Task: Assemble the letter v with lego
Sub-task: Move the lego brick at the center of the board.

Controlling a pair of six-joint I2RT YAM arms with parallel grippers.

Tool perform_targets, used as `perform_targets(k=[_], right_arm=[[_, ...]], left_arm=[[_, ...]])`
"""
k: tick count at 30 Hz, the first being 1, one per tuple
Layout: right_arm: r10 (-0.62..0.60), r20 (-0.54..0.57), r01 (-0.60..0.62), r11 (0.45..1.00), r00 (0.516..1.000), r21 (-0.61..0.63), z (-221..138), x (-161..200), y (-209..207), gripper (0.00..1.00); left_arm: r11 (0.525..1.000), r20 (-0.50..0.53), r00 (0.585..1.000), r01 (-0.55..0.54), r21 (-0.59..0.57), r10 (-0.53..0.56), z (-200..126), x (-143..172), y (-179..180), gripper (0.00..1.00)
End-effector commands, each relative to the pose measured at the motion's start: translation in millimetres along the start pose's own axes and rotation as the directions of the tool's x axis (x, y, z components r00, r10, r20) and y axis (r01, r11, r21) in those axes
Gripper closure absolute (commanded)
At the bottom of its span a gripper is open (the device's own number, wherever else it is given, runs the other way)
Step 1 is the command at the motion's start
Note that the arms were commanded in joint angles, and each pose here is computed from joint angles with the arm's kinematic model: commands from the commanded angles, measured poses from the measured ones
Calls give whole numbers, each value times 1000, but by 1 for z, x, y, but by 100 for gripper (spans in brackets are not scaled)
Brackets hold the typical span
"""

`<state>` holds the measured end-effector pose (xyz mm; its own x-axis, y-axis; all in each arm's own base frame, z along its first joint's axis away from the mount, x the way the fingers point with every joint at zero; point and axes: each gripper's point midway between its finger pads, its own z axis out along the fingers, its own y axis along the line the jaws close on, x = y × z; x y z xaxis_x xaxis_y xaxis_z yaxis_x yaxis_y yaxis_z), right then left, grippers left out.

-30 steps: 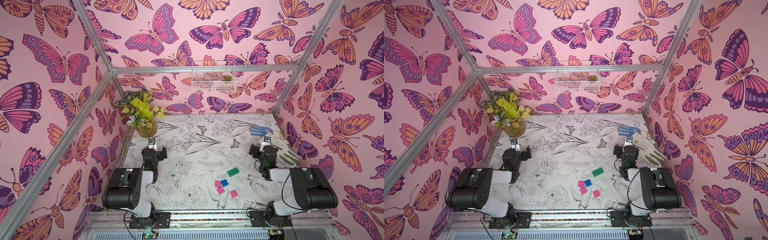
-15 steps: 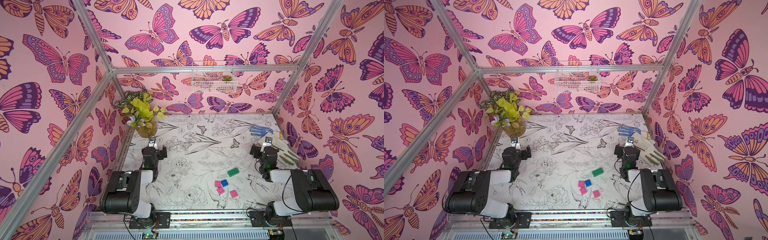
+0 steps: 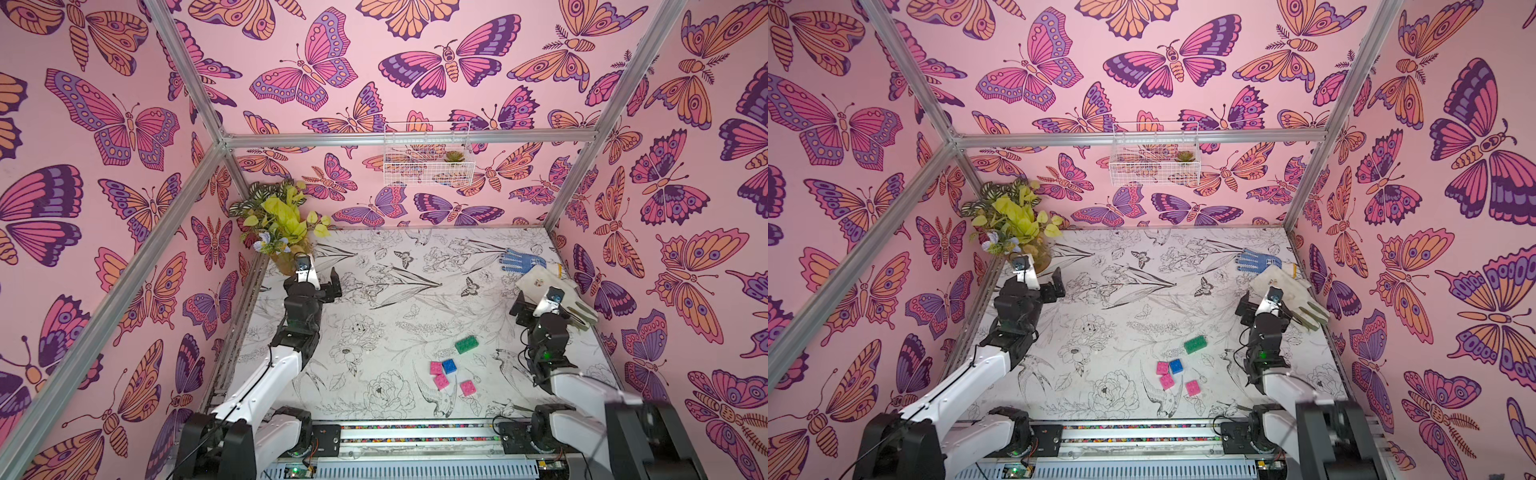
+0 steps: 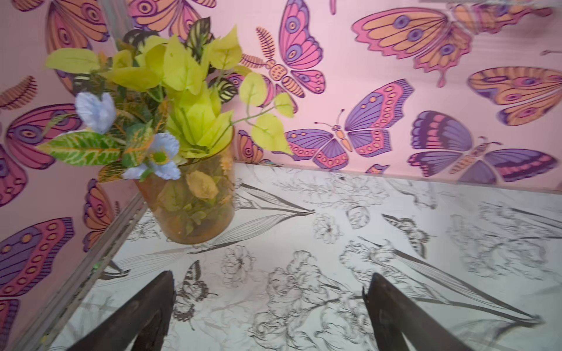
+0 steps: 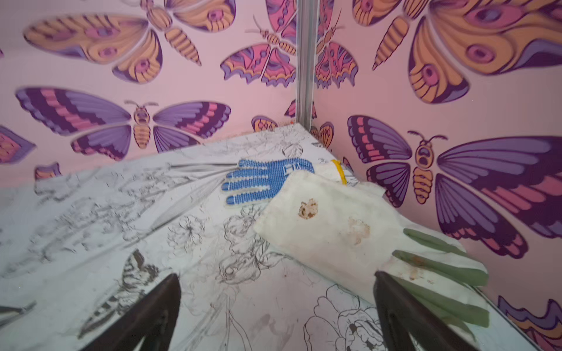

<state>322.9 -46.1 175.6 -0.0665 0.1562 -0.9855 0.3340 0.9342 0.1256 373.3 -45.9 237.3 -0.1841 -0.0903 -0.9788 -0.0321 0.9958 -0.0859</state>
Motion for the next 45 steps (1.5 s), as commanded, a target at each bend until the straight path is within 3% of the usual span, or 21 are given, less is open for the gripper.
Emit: perform_targets(k=[1, 5, 8, 10, 11, 12, 15, 18, 22, 26, 29, 33, 37, 45], right_arm=[[108, -76, -110, 994, 991, -17, -17, -17, 4, 1], [201, -114, -207, 978, 973, -39, -45, -35, 3, 1], [213, -184, -225, 973, 960, -44, -60, -38, 4, 1], [225, -237, -244, 968, 945, -55, -63, -37, 10, 1], [229, -275, -251, 967, 934, -48, -64, -34, 11, 1], [234, -316, -260, 965, 920, -43, -64, -32, 14, 1], [232, -414, -283, 957, 880, -67, -63, -26, 29, 1], [212, -468, -282, 956, 858, -85, -60, -30, 39, 1], [224, -456, -296, 951, 861, -92, -57, -48, 44, 1], [236, -429, -298, 951, 872, -82, -53, -69, 45, 1], [215, -472, -279, 958, 855, -69, -44, -72, 50, 1], [211, -561, -300, 951, 801, -70, -29, -62, 63, 1], [260, -538, -322, 946, 802, -24, -23, -60, 53, 1], [305, -574, -362, 932, 760, 16, -9, -50, 44, 1]], left_arm=[[986, -129, 989, 94, 138, -76, -9, 8, -40, 1], [942, -286, 957, 134, 307, -43, -30, 19, -95, 1], [872, -334, 943, 170, 460, -8, -54, 27, -144, 1], [866, -408, 913, 227, 445, -30, -64, 35, -164, 1], [843, -472, 882, 258, 472, -5, -73, 43, -179, 1], [777, -505, 862, 284, 561, 49, -88, 48, -200, 1], [659, -508, 848, 298, 691, 149, -115, 56, -240, 1], [625, -525, 792, 246, 741, 311, -127, 85, -271, 1], [618, -473, 701, 59, 784, 534, -136, 136, -296, 0], [542, -388, 618, -75, 837, 684, -140, 171, -320, 0], [481, -321, 569, -152, 864, 757, -137, 188, -335, 0], [405, -246, 515, -222, 887, 821, -129, 204, -348, 0], [318, -152, 464, -303, 898, 873, -122, 218, -356, 0], [238, -78, 418, -347, 907, 905, -107, 237, -377, 1]])
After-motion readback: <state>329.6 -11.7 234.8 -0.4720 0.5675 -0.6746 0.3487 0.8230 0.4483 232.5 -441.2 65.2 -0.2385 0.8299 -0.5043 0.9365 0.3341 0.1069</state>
